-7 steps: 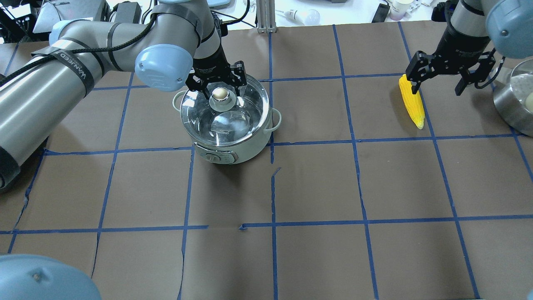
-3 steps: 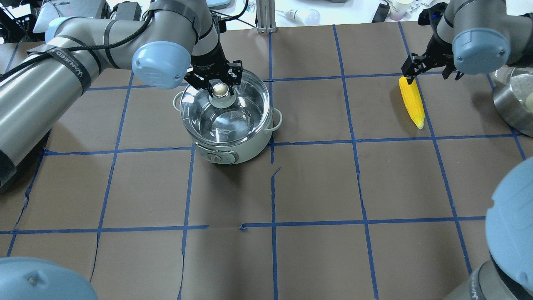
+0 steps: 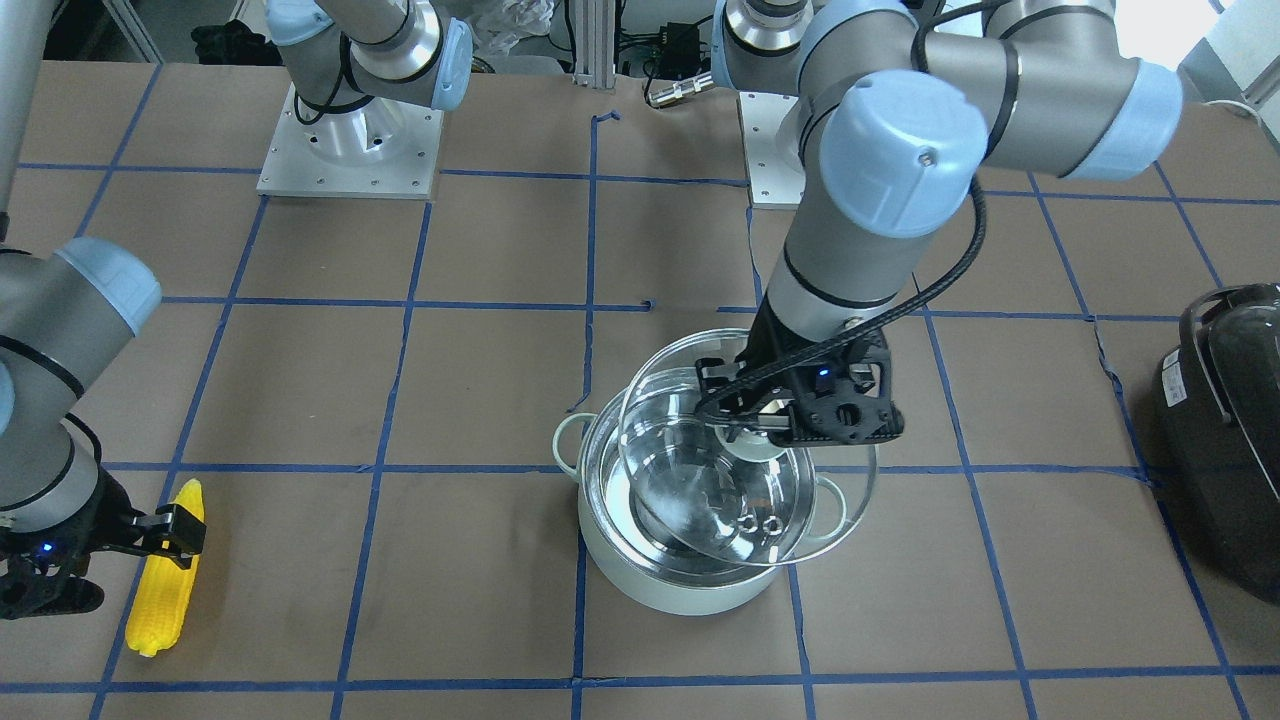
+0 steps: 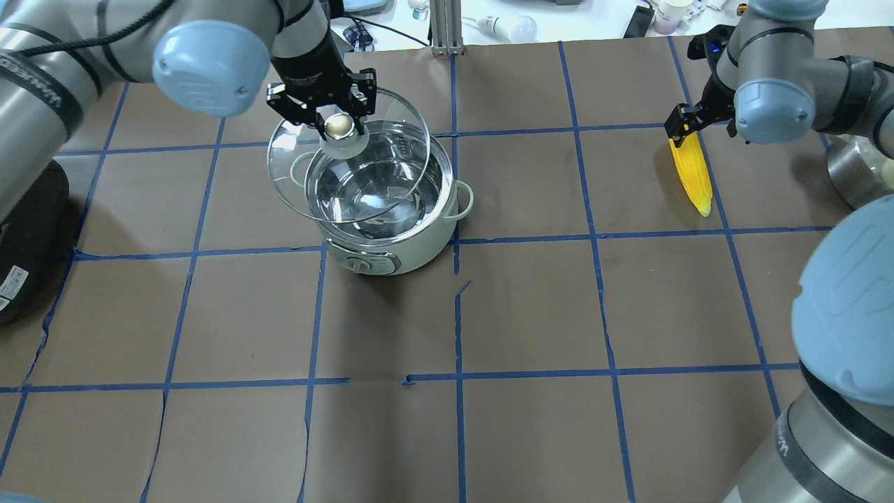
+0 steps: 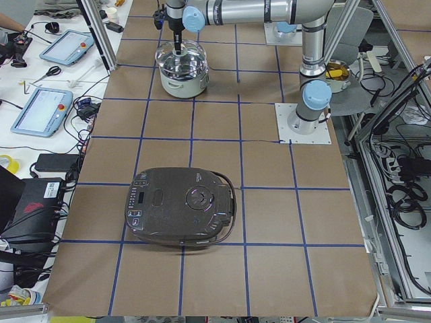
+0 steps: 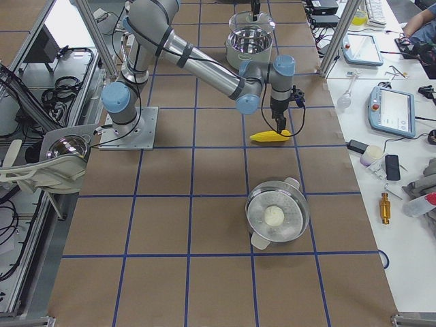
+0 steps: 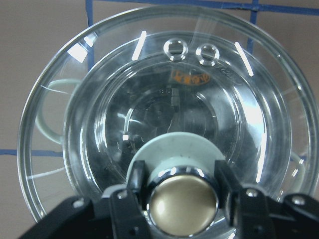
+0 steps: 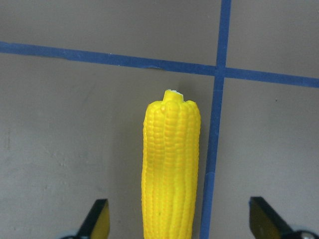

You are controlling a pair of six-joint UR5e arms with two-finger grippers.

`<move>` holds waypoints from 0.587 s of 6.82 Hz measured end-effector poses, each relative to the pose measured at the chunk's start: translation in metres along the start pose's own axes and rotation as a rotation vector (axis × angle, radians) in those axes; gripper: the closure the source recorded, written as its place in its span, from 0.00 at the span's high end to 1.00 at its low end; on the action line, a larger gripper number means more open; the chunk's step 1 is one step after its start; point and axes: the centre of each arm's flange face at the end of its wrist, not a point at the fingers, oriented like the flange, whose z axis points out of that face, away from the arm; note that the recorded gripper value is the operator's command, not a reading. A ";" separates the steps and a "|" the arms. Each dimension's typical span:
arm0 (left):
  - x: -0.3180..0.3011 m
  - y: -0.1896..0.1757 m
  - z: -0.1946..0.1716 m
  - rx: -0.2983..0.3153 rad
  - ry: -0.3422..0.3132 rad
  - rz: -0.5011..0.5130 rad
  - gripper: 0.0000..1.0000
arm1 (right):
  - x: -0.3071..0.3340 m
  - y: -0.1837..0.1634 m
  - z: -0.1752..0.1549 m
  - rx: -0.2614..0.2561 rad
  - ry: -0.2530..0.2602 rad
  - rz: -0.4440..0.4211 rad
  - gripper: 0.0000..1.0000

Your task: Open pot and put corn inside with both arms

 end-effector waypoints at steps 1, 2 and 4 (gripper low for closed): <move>-0.058 -0.010 -0.006 -0.021 -0.024 -0.001 0.00 | 0.000 -0.002 0.016 -0.005 -0.003 -0.001 1.00; -0.120 -0.016 0.001 -0.055 -0.031 0.011 0.00 | 0.002 -0.002 0.029 -0.015 -0.007 0.003 0.97; -0.217 -0.018 0.028 -0.106 -0.022 0.051 0.00 | 0.013 0.002 0.051 -0.043 -0.017 0.021 0.70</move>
